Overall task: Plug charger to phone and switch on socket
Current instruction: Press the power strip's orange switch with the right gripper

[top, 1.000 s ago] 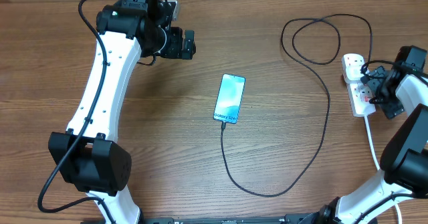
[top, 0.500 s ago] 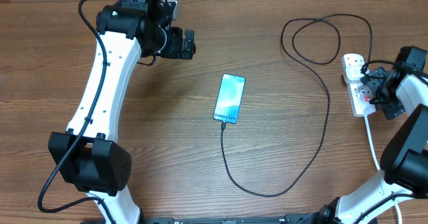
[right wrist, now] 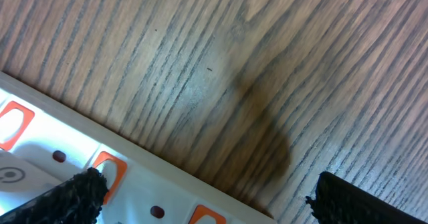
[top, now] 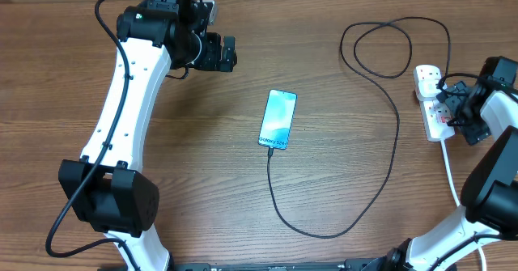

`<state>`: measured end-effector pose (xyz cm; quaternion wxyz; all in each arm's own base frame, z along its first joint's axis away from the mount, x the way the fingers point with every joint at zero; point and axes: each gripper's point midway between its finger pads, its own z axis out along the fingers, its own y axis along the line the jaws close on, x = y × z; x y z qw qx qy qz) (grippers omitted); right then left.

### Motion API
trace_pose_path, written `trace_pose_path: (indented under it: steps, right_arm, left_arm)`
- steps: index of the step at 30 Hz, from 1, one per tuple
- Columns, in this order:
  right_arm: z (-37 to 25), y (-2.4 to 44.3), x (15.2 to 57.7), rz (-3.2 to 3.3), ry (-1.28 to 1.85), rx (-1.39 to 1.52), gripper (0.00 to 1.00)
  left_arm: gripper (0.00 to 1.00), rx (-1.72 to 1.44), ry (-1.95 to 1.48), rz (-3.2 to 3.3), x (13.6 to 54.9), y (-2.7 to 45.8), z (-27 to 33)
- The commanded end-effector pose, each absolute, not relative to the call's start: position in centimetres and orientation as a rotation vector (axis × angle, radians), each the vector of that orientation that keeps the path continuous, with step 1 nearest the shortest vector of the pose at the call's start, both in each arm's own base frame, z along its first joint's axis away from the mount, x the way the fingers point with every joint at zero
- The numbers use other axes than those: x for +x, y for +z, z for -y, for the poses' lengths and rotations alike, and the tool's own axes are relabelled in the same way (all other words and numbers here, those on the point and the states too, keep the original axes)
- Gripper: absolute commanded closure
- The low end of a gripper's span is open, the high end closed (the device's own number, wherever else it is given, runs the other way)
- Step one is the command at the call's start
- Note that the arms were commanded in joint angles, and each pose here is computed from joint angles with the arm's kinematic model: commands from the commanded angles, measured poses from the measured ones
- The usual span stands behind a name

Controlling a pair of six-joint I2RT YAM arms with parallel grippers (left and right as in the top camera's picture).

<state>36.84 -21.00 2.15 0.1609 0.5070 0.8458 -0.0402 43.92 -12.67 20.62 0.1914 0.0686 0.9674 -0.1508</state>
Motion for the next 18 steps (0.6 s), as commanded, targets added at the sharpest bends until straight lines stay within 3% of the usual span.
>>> trace_pose_path:
  steps: [1, 18]
  right_arm:
    - [19.3, -0.6, 35.8, -2.535, -0.067, 1.443, 0.00]
    - [17.1, -1.1, 35.5, -2.630, 0.077, 1.394, 0.00]
  left_arm:
    - [0.00, 0.207, -0.420, -2.691, 43.9, 21.6, 12.7]
    - [0.00, 0.207, -0.420, -2.691, 43.9, 21.6, 12.7]
